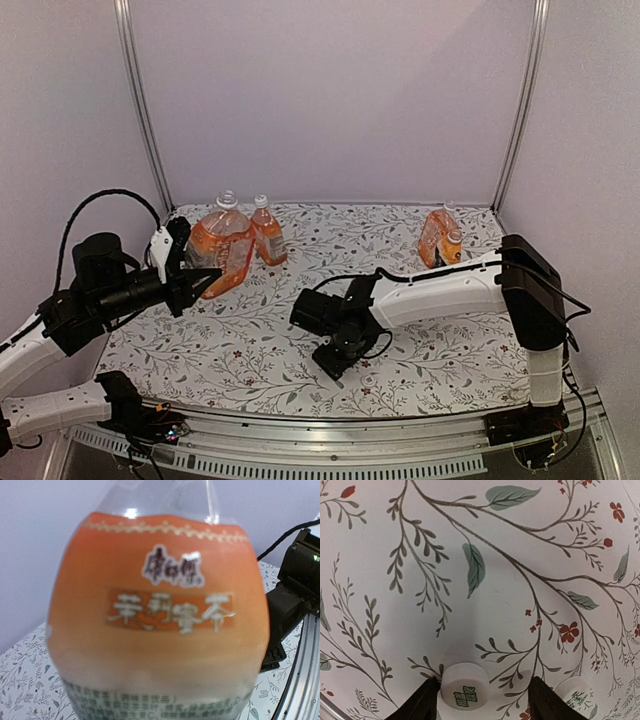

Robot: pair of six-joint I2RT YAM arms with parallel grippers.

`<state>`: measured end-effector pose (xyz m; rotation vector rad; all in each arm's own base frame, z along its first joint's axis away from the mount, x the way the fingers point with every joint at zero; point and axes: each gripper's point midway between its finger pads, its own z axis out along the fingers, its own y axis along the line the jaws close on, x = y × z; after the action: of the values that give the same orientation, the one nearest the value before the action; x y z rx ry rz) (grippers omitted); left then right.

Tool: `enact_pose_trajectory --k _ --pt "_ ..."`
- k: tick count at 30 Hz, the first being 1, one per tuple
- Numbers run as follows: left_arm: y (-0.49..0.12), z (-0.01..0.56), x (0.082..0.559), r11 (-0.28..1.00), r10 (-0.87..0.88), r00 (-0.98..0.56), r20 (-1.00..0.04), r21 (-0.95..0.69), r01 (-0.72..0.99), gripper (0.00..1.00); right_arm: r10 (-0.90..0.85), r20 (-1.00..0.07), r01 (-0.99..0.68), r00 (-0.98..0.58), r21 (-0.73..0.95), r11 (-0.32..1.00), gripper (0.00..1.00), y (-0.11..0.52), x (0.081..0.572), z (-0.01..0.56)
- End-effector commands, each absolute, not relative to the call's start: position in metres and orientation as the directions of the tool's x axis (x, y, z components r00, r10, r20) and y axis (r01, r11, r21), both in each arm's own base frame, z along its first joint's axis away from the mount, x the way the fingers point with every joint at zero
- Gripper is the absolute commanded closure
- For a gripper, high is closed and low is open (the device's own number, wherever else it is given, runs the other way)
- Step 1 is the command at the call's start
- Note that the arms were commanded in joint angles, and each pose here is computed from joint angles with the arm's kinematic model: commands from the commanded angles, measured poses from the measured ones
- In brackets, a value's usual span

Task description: Unscrew the bottle caps

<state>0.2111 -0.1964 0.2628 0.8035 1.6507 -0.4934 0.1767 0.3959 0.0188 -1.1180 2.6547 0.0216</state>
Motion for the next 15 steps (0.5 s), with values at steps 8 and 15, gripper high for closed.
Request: enact_pose_trajectory --k 8,15 --pt "-0.220 0.291 0.179 0.486 0.196 0.011 -0.981 0.107 0.867 0.92 -0.729 -0.499 -0.839 -0.468 -0.007 0.544 0.01 0.430 0.175 0.168" --pt "-0.244 0.305 0.112 0.112 0.130 0.003 -0.992 0.018 0.993 0.92 -0.408 -0.913 -0.999 -0.025 0.005 0.050 0.02 0.460 0.115 0.345"
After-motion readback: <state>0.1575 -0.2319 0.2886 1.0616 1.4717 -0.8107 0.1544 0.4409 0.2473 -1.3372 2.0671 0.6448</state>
